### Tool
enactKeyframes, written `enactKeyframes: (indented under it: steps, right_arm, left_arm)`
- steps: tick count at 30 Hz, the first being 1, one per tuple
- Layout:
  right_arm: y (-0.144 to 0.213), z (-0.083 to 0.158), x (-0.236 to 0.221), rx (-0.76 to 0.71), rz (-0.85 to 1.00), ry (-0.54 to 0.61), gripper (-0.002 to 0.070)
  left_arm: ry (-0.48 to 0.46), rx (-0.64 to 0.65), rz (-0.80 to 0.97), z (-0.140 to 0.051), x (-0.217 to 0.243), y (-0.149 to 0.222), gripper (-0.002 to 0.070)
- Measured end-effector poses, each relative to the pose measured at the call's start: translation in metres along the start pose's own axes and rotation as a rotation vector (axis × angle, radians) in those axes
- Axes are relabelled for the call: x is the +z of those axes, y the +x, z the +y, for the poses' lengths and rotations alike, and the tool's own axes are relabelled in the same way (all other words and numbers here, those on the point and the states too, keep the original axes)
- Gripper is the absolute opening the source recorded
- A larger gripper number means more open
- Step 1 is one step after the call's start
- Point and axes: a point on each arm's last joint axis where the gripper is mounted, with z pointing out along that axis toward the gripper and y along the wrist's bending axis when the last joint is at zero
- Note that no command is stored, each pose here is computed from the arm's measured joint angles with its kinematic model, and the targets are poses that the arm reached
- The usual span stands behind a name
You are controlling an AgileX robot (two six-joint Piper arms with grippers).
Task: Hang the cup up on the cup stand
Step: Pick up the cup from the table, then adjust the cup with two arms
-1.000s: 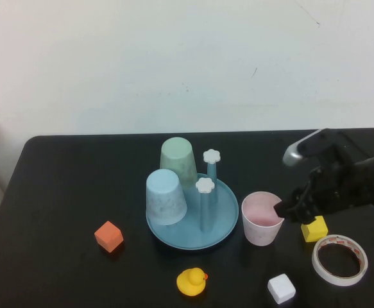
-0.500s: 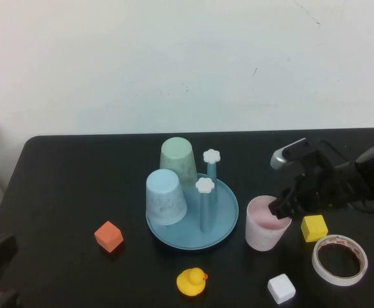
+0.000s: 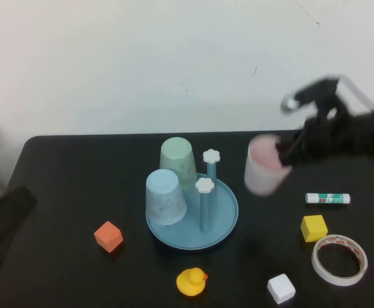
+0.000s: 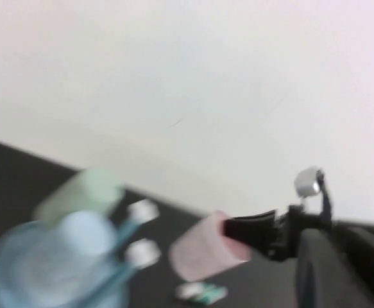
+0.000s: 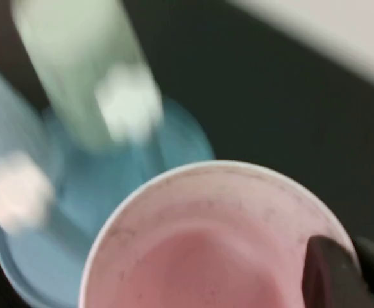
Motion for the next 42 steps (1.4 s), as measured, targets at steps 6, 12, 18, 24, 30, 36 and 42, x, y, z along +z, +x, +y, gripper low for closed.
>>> enactKeyframes:
  steps: [6,12,18,24,30,36,42]
  right_arm:
    - [-0.059,0.027,-0.071,0.01,-0.264,-0.044,0.0027]
    - [-0.094,0.078,-0.11,-0.01,-0.501,-0.311,0.0027]
    - [-0.099,0.136,-0.104,-0.06,-0.491,-0.451,0.0027]
    - [-0.105,0.186,-0.102,-0.121,-0.49,-0.481,0.0026]
    - [-0.116,0.213,-0.11,-0.143,-0.523,-0.517,0.0026]
    - [-0.119,0.231,-0.113,-0.126,-0.521,-0.564,0.0026]
    - [-0.12,0.24,-0.114,-0.124,-0.523,-0.571,0.0026]
  left_arm:
    - [0.067,-0.263,-0.051,-0.005,0.001,-0.006,0.0504]
    - [0.052,-0.664,-0.006,-0.001,0.01,-0.004,0.0678]
    - [0.023,-0.839,0.068,0.004,0.022,0.001,0.0691]
    - [0.019,-0.926,0.099,0.002,0.03,-0.003,0.0692]
    - [0.045,-0.983,0.086,-0.007,0.032,-0.013,0.0692]
    - [0.046,-1.027,0.021,-0.01,0.032,-0.024,0.0692]
    - [0.034,-1.031,-0.008,-0.008,0.032,-0.026,0.0692]
